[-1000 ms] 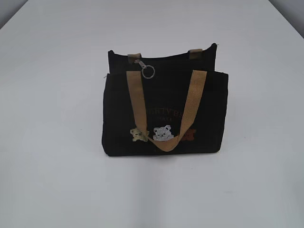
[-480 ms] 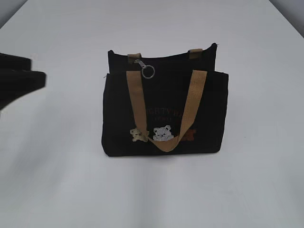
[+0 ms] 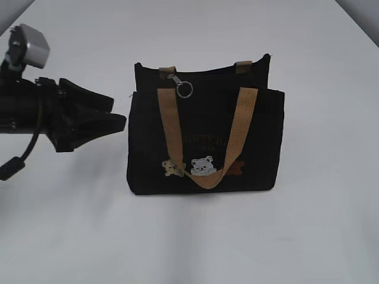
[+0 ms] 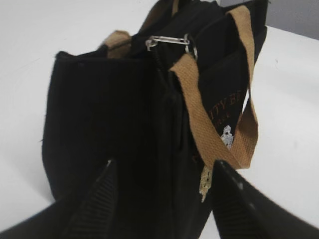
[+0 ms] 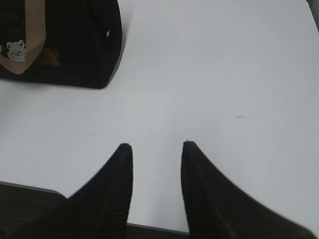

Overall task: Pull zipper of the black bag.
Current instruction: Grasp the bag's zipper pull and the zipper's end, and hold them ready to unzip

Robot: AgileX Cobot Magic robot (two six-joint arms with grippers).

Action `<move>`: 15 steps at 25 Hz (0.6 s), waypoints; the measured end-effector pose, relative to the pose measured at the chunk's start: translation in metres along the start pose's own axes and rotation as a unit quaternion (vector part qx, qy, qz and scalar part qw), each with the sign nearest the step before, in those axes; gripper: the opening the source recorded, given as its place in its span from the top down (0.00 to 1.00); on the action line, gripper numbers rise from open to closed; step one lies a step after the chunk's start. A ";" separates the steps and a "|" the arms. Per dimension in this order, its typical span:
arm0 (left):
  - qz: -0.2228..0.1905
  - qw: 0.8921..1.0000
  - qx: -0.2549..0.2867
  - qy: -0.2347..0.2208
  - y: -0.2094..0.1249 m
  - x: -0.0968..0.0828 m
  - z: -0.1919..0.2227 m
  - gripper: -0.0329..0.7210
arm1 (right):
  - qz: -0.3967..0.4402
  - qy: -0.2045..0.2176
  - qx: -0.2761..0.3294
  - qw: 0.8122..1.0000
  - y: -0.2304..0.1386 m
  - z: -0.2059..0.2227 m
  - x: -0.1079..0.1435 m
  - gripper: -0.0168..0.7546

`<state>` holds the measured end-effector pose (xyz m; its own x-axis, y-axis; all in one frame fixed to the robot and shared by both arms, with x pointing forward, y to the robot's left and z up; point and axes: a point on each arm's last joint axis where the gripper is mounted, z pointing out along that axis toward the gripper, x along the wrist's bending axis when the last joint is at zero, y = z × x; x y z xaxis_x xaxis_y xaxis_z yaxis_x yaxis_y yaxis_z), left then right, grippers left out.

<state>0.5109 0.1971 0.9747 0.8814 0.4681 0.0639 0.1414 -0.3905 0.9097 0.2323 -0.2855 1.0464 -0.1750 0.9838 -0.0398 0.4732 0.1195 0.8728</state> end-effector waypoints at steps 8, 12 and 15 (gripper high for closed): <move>0.042 0.998 0.043 -0.019 0.003 0.002 0.051 0.36 | -0.019 0.045 0.011 0.999 0.006 0.005 0.006 0.63; 0.042 0.997 0.053 -0.036 -0.002 0.001 0.069 0.71 | -0.039 0.139 0.014 0.989 0.040 0.032 0.014 0.63; 0.042 0.997 0.054 -0.038 -0.002 -0.001 0.071 0.87 | -0.026 0.202 -0.021 0.979 0.074 0.070 0.015 0.63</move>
<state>0.5421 0.1412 0.9431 0.9229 0.3711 0.1029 0.1105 -0.5111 0.8524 0.3252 -0.2522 1.0768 -0.5292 0.8420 0.1044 0.4200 0.1530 0.8945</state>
